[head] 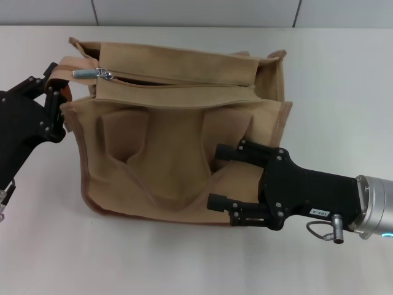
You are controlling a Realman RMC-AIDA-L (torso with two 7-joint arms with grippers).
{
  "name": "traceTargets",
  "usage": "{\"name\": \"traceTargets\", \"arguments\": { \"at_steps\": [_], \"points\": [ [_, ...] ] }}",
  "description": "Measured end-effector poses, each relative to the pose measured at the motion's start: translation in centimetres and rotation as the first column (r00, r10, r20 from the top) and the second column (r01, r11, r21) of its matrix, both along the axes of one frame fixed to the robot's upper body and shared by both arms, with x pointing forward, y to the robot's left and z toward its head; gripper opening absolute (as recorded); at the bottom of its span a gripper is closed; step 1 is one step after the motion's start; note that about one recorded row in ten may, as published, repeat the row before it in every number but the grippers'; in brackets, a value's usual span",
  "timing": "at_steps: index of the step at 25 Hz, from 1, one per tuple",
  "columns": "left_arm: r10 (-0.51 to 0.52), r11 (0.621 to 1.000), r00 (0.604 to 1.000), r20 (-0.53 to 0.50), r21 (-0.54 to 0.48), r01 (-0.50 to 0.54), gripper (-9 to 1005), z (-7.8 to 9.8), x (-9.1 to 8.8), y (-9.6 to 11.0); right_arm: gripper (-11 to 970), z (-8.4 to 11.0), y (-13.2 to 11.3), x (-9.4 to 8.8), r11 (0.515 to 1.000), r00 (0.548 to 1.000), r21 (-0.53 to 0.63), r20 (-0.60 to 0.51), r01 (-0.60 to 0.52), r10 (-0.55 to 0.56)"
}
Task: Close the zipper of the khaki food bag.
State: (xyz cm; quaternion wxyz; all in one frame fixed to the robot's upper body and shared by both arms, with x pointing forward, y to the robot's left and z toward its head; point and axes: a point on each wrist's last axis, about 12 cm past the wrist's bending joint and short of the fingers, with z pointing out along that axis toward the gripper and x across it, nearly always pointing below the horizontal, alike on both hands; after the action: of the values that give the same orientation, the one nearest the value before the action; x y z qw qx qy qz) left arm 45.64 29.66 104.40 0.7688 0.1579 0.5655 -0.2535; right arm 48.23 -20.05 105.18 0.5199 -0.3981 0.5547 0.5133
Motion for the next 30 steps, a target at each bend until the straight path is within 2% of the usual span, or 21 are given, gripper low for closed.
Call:
{"name": "traceTargets", "arguments": {
  "at_steps": [10,15,18,21,23,28,30],
  "points": [
    [0.003,1.000,1.000,-0.013,0.009,-0.003,30,-0.2,0.2,-0.1,715,0.1,0.0,0.0,1.000,1.000,0.008,0.003,-0.007,0.007],
    [-0.036,0.998,0.998,0.042,-0.046,0.038,22,0.5,-0.5,-0.6,712,1.0,-0.2,-0.7,0.996,0.999,0.085,0.039,-0.036,0.033],
    [-0.079,0.993,0.994,0.080,-0.076,0.085,20,0.9,-1.0,-1.1,710,1.5,-0.2,-0.3,0.992,0.999,0.124,0.040,-0.022,0.017],
    [-0.134,0.985,0.988,0.074,-0.103,0.141,20,1.0,-0.8,-2.0,708,2.2,0.3,0.9,0.991,0.999,0.135,0.032,-0.022,0.018],
    [-0.155,0.981,0.986,0.064,-0.105,0.161,20,1.0,-0.5,-2.4,707,2.9,0.8,2.0,0.988,1.000,0.151,-0.012,-0.014,0.016],
    [-0.169,0.979,0.983,0.066,-0.107,0.175,20,1.1,-0.3,-2.7,704,5.2,3.1,5.0,0.984,0.982,0.164,-0.157,-0.074,0.100],
    [-0.170,0.978,0.983,0.066,-0.108,0.176,20,1.1,-0.2,-2.7,703,6.2,4.1,6.4,0.983,0.960,0.156,-0.248,-0.094,0.131]
  ]
}}
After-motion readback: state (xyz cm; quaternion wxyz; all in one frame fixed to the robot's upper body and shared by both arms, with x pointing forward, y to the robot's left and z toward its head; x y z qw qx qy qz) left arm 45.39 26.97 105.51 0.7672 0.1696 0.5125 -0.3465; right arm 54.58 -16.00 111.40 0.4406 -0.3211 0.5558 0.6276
